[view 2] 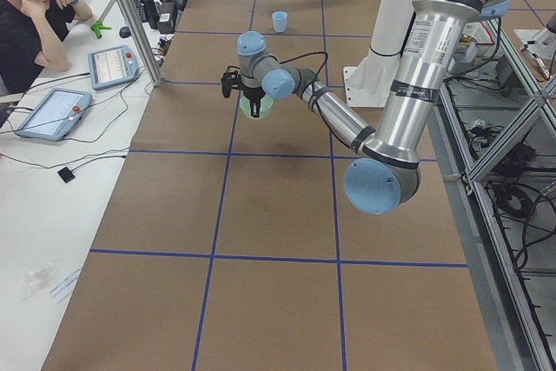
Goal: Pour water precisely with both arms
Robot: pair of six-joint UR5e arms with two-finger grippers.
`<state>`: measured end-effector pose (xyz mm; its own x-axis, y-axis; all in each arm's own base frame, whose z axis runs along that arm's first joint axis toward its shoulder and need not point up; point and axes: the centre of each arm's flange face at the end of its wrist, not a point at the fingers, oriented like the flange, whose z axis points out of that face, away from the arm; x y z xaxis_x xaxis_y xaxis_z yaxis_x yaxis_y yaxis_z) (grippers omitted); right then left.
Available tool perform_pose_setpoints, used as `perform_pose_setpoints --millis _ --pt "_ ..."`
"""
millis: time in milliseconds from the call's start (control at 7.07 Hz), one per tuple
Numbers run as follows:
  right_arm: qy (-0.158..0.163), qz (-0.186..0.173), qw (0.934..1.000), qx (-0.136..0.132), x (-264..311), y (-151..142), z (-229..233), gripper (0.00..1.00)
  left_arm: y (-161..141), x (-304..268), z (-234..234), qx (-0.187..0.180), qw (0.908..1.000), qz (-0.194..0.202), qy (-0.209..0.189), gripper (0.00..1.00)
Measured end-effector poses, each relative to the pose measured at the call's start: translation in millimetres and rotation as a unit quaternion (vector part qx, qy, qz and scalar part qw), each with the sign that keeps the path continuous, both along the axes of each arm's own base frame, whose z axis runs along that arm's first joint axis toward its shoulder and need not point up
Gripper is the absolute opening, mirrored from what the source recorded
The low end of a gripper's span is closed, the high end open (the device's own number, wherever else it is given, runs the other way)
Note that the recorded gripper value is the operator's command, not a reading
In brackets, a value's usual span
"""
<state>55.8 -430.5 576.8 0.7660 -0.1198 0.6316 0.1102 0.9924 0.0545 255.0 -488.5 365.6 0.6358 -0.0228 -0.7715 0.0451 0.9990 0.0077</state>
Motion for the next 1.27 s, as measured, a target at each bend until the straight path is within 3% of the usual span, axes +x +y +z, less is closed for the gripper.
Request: perform_pose_setpoints --millis 283,707,1131,1273 --pt "0.006 -0.013 0.9998 -0.014 1.8 4.9 10.5 1.00 15.8 -27.8 53.7 0.009 0.9996 0.020 -0.020 0.00" --pt "0.010 -0.001 0.9999 -0.014 1.9 -15.2 3.5 1.00 46.2 -58.1 150.3 0.028 0.9991 0.025 -0.019 0.00" --pt "0.011 0.007 0.9998 -0.018 2.0 -19.4 2.0 1.00 53.1 -62.7 229.2 0.025 0.9991 0.026 -0.022 0.00" --pt "0.010 0.007 0.9998 -0.018 2.0 -17.4 3.1 1.00 53.3 -62.6 238.2 0.021 0.9991 0.027 -0.024 0.31"
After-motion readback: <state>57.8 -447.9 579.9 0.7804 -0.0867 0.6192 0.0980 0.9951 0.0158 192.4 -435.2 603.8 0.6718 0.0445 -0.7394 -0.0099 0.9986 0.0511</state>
